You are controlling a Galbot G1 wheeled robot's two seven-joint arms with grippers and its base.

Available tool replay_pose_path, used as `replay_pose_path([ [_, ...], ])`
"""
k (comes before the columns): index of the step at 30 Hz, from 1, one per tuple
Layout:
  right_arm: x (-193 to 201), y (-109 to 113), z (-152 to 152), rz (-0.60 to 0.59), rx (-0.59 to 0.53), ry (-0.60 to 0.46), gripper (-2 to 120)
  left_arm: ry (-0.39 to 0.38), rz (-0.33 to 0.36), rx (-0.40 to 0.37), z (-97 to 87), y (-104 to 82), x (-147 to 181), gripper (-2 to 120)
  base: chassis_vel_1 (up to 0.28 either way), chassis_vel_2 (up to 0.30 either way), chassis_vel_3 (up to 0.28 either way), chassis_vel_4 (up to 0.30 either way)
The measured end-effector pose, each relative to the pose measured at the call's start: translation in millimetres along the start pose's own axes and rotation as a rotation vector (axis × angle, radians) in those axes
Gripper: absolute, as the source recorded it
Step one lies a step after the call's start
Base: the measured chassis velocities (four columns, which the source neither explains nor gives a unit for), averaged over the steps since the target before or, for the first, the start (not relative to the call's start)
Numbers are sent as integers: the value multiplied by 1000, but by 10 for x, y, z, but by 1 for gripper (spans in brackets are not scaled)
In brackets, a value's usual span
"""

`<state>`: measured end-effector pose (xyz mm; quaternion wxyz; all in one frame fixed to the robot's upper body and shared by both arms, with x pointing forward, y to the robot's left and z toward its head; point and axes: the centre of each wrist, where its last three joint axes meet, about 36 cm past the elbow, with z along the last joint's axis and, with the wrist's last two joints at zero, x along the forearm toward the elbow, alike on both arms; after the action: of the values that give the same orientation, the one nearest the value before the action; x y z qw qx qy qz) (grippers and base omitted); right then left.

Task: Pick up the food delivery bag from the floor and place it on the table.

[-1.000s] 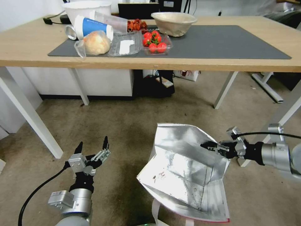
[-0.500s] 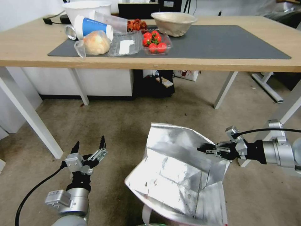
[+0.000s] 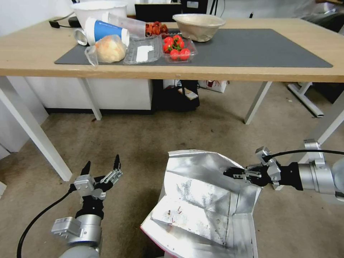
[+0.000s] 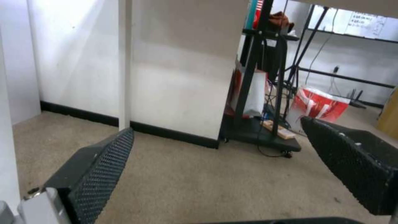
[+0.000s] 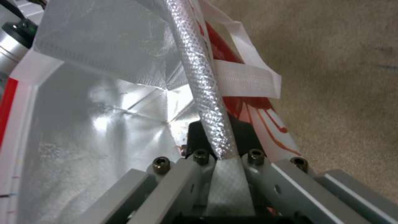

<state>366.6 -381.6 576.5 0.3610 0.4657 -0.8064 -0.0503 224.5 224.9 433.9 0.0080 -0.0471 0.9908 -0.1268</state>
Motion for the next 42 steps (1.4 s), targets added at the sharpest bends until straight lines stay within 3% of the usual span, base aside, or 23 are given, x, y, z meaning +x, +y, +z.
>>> replay_pose_path([
  [10,-44,72,23,-10,8,2,0,-7,10,48,-27,-34,10,100,0,0,0,0],
  [42,-90,174,23,-51,10,-6,0,-5,1,32,-48,-15,12,100,0,0,0,0],
])
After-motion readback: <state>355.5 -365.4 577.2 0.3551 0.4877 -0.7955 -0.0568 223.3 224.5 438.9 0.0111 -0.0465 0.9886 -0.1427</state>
